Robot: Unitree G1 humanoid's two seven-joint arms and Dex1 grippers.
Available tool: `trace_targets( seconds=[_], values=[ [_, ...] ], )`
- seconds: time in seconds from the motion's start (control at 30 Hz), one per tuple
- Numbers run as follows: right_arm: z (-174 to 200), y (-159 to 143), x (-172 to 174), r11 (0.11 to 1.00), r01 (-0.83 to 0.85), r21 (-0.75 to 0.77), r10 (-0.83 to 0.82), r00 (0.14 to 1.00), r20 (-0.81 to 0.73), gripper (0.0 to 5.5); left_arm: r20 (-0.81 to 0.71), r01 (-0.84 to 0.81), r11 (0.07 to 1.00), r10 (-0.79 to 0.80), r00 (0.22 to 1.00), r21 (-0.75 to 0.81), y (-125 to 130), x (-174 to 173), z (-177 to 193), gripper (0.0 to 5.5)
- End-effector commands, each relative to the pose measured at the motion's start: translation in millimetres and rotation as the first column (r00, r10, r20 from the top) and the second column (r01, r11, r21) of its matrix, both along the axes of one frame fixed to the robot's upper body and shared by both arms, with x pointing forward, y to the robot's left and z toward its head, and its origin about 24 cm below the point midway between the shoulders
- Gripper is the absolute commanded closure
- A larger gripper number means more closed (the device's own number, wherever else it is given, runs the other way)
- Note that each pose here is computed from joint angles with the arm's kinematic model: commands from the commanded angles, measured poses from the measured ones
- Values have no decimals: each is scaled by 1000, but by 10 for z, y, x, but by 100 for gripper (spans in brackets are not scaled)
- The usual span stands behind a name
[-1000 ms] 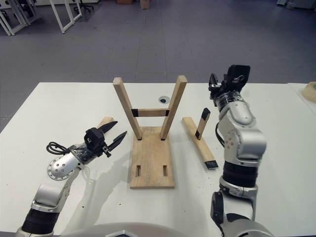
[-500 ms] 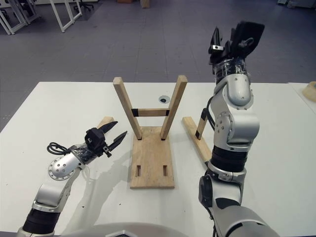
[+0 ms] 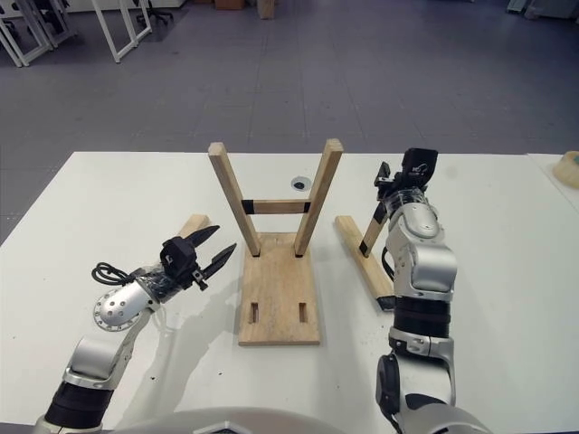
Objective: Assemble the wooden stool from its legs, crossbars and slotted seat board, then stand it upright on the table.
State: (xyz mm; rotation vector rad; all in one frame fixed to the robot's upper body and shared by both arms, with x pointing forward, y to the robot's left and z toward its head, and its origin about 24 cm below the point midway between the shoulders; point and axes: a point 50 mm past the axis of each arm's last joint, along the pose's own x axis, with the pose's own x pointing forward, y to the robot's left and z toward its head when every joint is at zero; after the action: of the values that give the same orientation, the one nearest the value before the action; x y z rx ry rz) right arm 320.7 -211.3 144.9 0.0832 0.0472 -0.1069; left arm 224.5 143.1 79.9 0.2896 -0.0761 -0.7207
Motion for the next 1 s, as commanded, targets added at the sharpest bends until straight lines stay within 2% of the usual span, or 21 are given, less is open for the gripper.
trace_targets(
  seconds=[0.03, 0.13, 0.27, 0.37, 0.5, 0.7, 0.83, 1.0],
  values=[
    [444, -72, -171, 999, 39, 37, -45, 982, 181, 344, 12, -13, 1000, 12, 1000, 19, 27, 5, -3, 310],
    [471, -248, -383, 997, 71, 16, -73, 981, 180, 344, 16, -27, 999, 27, 1000, 20, 51, -16, -5, 310],
    [-17, -474, -737, 1000, 23, -17, -23, 1000, 10, 344, 17, -41, 999, 41, 999, 16, 62, -46, -10, 310],
    [-428, -528, -1027, 998, -61, 3, 61, 991, -119, 344, 16, -49, 999, 49, 999, 15, 74, -57, -9, 310],
    [-850, -480, -1303, 983, -183, -7, 176, 956, -237, 266, 10, -50, 999, 50, 999, 18, 72, -53, -18, 310],
    [-1044, -401, -1409, 937, -345, -59, 311, 898, -312, 141, 4, -46, 999, 46, 999, 20, 71, -53, -24, 310],
    [-1144, -445, -1367, 914, -391, -105, 325, 864, -384, 138, 3, -49, 999, 49, 999, 18, 63, -43, -23, 310],
    [-1221, -390, -1352, 906, -417, -79, 354, 846, -400, 226, 1, -51, 999, 51, 999, 16, 64, -41, -31, 310]
  ],
)
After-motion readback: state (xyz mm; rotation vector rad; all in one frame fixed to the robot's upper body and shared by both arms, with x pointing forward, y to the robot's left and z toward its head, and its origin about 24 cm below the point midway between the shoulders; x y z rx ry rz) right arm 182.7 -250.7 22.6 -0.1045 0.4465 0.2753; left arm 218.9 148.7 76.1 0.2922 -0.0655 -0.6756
